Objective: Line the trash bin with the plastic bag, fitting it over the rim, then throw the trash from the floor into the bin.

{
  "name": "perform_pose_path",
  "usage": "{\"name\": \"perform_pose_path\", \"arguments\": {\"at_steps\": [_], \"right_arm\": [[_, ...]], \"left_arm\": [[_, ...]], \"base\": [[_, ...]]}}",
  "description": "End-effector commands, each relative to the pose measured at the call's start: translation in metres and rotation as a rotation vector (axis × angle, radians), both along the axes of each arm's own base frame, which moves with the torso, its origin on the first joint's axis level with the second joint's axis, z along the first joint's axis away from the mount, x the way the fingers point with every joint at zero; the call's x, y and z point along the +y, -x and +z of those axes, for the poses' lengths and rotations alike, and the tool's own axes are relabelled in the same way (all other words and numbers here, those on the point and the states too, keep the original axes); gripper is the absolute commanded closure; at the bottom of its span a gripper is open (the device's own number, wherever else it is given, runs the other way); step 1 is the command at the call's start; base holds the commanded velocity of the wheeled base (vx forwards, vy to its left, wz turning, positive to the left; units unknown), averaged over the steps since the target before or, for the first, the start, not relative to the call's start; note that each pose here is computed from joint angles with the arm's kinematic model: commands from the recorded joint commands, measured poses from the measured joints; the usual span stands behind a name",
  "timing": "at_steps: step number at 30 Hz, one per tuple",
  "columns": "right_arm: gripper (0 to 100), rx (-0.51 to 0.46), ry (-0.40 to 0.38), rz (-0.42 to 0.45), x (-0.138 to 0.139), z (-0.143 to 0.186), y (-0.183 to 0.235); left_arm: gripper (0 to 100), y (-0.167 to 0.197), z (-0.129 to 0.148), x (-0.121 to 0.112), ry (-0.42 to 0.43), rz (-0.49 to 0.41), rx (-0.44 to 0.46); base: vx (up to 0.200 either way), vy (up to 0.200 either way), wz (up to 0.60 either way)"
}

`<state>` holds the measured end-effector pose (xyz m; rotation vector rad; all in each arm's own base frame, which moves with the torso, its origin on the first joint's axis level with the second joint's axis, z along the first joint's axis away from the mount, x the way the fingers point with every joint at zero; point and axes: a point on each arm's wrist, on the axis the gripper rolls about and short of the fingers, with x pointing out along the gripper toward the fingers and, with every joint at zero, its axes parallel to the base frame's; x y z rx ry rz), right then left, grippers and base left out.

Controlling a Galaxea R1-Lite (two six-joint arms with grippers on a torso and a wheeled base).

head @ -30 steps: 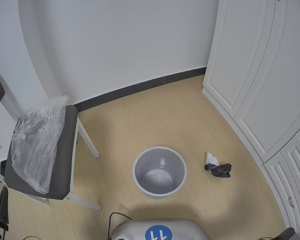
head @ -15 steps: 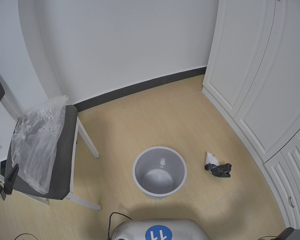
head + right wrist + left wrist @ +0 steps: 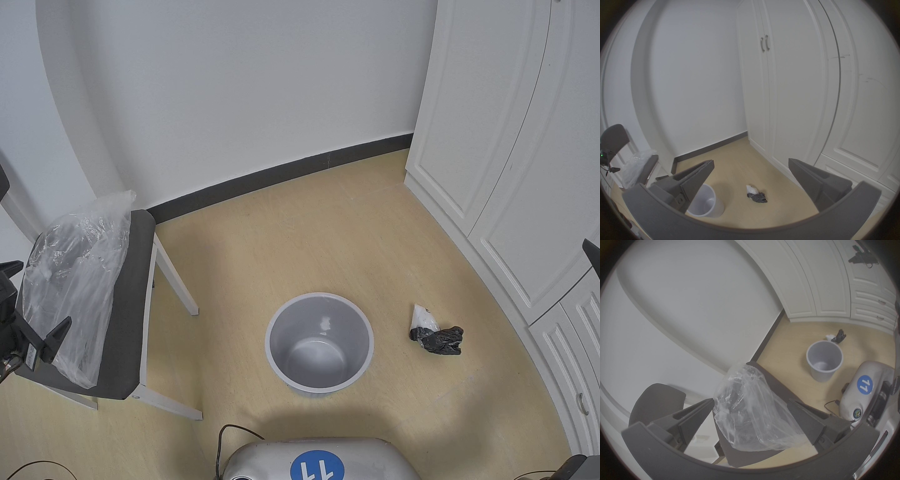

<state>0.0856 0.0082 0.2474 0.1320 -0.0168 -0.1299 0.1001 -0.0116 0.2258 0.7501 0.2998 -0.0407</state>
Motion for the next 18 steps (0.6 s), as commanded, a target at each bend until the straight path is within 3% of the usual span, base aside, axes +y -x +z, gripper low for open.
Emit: {"name": "perform_pose_path", "arguments": {"at_steps": [1, 5, 18], "right_arm": [[0, 0.097, 0.006, 0.008, 0.016, -0.011, -0.025], [0, 0.089, 0.013, 0.018, 0.024, -0.013, -0.029], [0, 0.099, 0.017, 0.009, 0.027, -0.017, -0.034]], "left_arm": [[0, -0.028, -0.009, -0.012, -0.071, 0.036, 0.106], [0, -0.035, -0.015, -0.013, -0.109, 0.101, 0.14], [0, -0.045, -0.038, -0.013, -0.137, 0.134, 0.245]], "base": [[0.0, 0.0, 0.0], [0.0, 0.0, 0.0], [0.0, 0.0, 0.0]]}}
